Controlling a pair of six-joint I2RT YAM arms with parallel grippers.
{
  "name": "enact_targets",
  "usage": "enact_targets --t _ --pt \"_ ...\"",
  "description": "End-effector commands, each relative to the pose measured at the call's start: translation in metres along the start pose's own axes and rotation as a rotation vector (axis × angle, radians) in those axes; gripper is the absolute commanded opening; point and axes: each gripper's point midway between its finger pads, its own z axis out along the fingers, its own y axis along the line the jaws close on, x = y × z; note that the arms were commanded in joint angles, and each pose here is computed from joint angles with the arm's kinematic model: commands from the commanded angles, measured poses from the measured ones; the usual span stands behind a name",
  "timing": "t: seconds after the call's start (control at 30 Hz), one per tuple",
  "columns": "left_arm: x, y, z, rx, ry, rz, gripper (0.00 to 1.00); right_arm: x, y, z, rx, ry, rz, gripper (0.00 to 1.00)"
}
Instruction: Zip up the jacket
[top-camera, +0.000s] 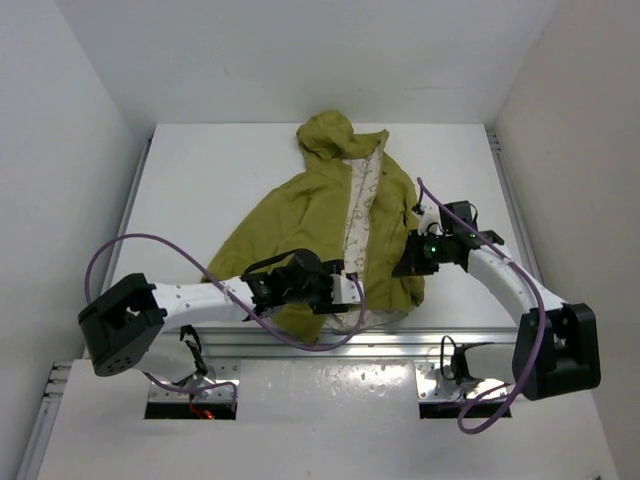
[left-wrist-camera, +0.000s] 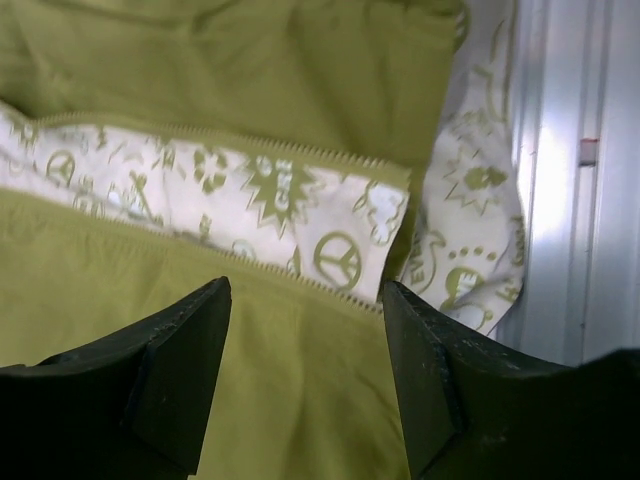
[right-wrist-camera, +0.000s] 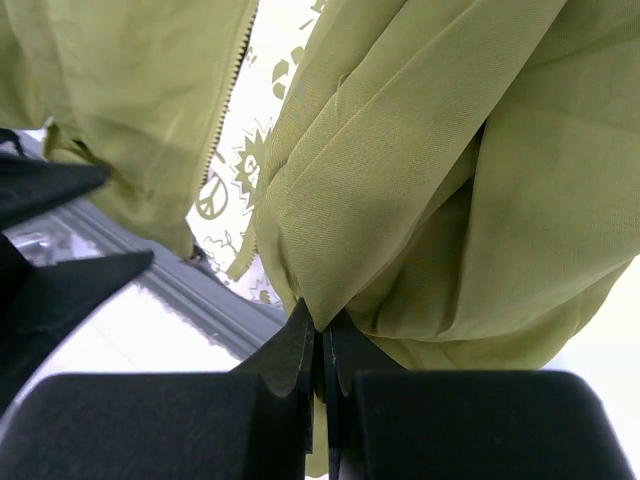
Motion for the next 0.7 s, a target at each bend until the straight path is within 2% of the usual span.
enact_targets --t 0.0,0.27,0.37,0.43,0.67 --pt "-0.039 -0.005 0.004 0.065 -0.133 0.068 0.68 -0.009 0.016 -0.007 -0.061 -0.044 0.031 0.0" --pt "-0.043 -0.042 -0.005 0.194 -0.162 0.075 0.68 -0.014 0.016 -0.008 -0.067 -0.053 0.086 0.0" --pt "-0.045 -0.043 0.0 0.162 -0.163 0.081 0.68 -0.015 0.017 -0.009 -0.075 -0.058 0.111 0.0" --pt "-0.043 -0.049 0.006 0.158 -0.149 0.071 0.63 -0.015 0.02 -0.01 -0.093 -0.067 0.129 0.0" --pt "-0.031 -0.031 0.031 0.027 -0.052 -0.005 0.58 -0.01 0.027 -0.012 -0.131 -0.058 0.159 0.0"
